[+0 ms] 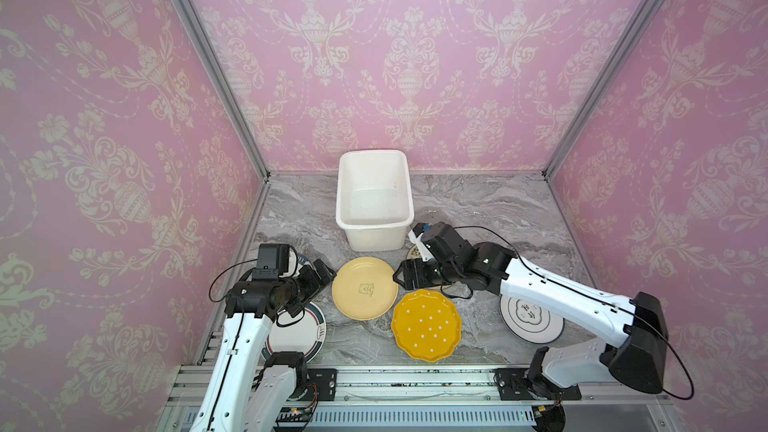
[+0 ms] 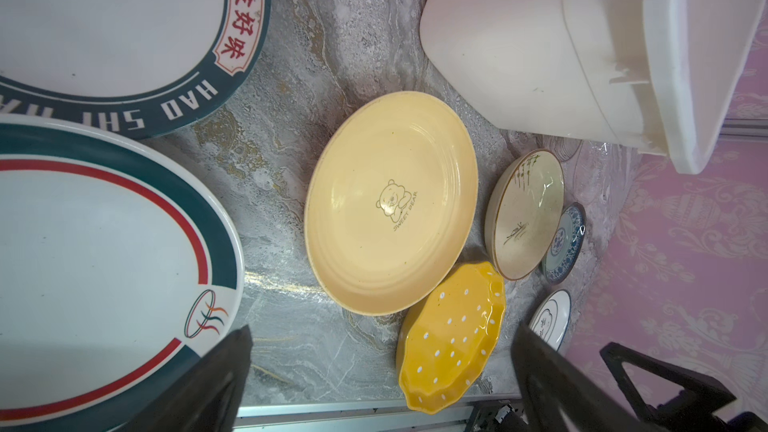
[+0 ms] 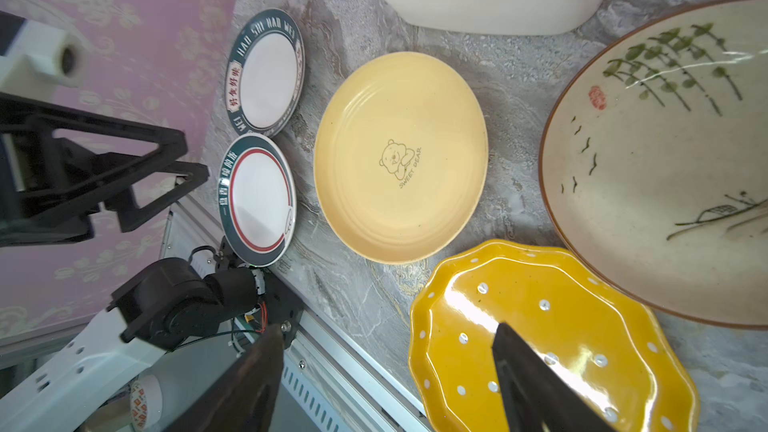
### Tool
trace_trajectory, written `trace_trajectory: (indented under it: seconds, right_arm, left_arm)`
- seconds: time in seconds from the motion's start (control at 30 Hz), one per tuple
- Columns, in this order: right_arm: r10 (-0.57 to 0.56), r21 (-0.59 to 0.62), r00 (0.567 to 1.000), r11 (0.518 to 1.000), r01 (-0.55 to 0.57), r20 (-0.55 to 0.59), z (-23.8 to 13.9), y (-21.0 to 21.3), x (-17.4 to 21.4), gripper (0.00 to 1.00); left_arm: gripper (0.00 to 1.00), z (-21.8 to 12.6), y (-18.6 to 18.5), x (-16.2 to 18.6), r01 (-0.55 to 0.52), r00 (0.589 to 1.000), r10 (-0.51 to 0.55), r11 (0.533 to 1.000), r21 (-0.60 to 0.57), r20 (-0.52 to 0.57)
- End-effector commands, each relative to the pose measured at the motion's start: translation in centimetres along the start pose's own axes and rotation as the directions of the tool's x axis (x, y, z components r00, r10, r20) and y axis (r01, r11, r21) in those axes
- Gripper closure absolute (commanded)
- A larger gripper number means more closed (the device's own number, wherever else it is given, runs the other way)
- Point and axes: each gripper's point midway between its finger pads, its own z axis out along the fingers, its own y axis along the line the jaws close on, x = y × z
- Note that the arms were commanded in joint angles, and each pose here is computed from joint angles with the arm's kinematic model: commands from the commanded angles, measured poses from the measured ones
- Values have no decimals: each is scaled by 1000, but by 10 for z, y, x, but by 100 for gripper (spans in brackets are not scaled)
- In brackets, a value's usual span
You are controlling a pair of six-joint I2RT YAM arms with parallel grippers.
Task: Place the plates into the plastic bin on the countertop
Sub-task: 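Reach the right gripper to the pale yellow bear plate rim while the left gripper approaches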
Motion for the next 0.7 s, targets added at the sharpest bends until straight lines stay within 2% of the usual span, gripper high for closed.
trace_trajectory:
  seconds: [0.0,0.2,0.37,0.67]
  right_arm:
    - [47,87,999,995,-48,16,20,-9,-7,23]
    - [75,150,997,986,-71,-19,64,-18,-10,24]
    - [134,165,990,978,-126,-40,92,-22,-11,29]
    - [229,218,972,952,-213,-48,119,-56,-2,35]
  left_arm:
    - [1,5,6,13,34,998,-35,999,-3,-47]
    - [1,21,12,20,104,993,-102,994,25,-64]
    - [1,20,14,22,113,992,-111,993,30,-66]
    - [5,27,12,25,136,987,-131,989,51,-90]
